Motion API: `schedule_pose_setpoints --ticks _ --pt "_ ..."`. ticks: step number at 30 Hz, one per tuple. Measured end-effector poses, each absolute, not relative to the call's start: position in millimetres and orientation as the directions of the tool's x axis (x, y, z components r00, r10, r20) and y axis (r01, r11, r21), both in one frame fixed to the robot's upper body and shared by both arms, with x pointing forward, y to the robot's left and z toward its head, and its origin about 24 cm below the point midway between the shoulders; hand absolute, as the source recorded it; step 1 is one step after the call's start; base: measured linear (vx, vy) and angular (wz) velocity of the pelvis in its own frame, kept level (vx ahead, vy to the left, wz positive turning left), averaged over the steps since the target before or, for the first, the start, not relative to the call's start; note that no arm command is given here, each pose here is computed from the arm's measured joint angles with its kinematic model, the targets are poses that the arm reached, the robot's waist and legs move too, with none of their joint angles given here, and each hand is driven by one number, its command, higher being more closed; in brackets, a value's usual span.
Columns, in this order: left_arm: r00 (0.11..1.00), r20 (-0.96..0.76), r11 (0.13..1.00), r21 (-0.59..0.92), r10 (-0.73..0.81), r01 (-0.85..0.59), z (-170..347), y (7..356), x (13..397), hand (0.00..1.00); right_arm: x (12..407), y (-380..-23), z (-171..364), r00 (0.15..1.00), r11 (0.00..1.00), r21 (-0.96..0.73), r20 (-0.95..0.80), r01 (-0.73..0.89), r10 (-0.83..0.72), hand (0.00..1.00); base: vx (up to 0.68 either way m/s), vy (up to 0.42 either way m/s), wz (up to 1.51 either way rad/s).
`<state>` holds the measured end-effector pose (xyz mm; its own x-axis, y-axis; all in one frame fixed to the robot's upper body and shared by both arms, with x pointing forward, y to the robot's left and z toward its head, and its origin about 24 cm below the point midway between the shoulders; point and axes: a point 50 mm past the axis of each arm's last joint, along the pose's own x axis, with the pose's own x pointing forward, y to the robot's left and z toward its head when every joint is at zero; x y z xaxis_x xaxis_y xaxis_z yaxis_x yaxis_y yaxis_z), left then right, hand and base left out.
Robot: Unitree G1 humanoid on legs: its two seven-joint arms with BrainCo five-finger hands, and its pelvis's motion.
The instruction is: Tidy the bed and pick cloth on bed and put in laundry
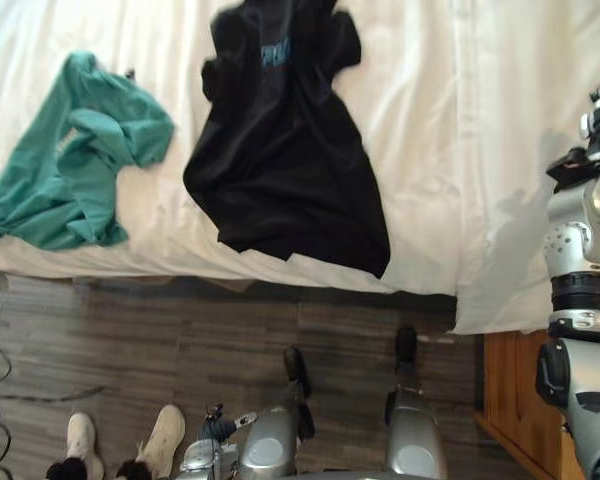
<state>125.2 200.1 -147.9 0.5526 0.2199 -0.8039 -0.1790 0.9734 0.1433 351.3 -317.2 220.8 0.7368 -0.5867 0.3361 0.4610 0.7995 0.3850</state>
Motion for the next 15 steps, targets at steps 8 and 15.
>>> schedule_pose_setpoints --ticks 8,15 --pt "0.582 -0.783 0.975 0.144 0.218 -0.171 -144 201 135 0.00 320 -306 134 0.753 0.749 0.481 0.240 0.456 -0.613 1.00 0.03 0.001 0.02" --pt "0.562 -0.785 0.953 0.117 0.261 -0.279 -143 207 137 0.00 209 -273 -64 0.646 0.528 0.374 -0.476 0.763 -0.596 0.00 0.00 -0.008 -0.28"
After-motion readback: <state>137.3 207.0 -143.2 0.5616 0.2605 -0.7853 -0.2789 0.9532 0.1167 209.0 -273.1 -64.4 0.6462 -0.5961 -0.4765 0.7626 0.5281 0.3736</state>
